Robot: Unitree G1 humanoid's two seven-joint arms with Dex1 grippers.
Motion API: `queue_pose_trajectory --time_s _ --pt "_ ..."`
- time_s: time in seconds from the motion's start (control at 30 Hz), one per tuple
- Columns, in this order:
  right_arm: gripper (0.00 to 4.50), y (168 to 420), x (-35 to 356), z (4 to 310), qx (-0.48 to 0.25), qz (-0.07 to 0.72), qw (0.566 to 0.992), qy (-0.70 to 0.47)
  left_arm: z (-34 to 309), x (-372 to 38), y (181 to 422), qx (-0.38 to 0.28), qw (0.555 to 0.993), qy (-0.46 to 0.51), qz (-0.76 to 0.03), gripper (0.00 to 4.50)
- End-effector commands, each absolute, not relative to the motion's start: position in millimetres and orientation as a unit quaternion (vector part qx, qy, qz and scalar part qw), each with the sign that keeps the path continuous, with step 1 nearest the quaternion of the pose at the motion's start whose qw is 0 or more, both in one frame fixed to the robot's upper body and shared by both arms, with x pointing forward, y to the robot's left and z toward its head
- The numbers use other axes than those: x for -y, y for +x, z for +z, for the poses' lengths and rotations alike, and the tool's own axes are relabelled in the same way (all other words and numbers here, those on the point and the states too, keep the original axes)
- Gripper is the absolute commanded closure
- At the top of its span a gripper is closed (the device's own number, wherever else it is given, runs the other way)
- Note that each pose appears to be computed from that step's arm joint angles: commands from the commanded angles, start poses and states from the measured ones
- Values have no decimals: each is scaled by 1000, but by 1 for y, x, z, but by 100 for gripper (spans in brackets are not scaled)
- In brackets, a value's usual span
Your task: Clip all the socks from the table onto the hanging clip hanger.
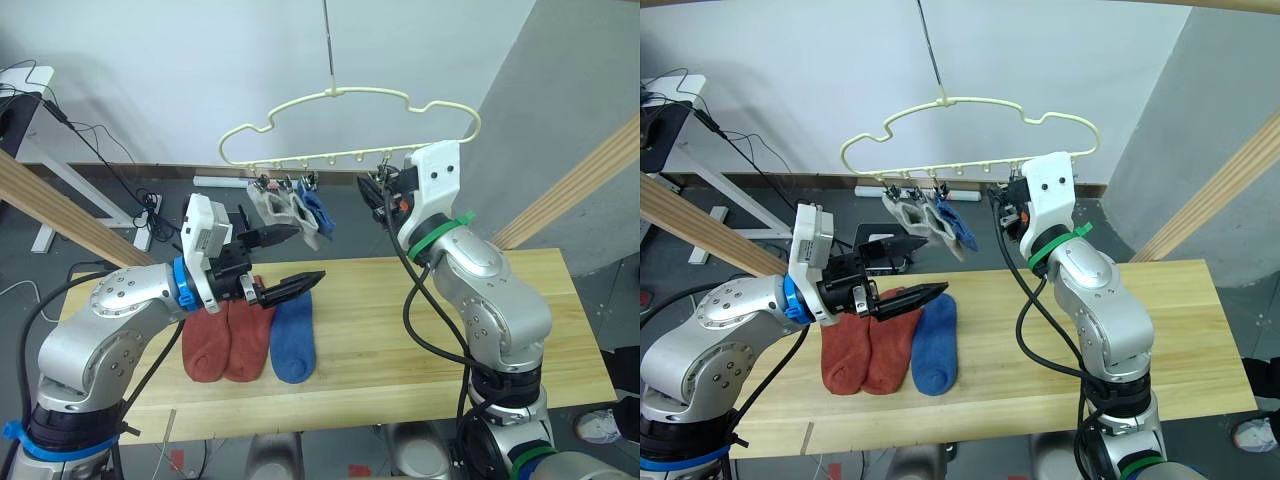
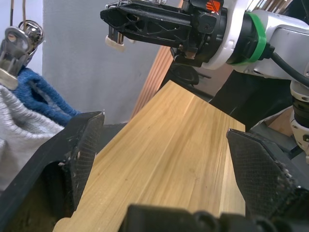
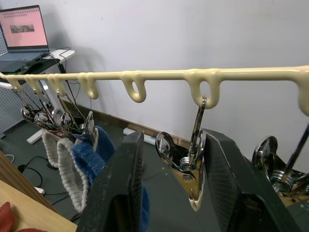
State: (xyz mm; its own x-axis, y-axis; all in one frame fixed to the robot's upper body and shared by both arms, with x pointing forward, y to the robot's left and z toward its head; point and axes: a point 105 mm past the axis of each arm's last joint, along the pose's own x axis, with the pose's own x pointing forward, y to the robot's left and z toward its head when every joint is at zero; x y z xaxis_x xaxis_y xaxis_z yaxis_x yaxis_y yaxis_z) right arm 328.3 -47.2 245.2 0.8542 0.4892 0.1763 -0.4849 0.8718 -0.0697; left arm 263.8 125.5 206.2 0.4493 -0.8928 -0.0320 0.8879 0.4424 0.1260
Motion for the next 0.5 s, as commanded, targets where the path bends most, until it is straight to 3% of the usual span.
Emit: queue_pose_trajectory --time_s 0.03,0.5 --pt "262 319 45 261 134 260 956 -8 212 -121 261 33 843 70 -533 0" --pt "262 319 40 260 137 266 954 -9 211 -120 261 32 843 69 -532 0"
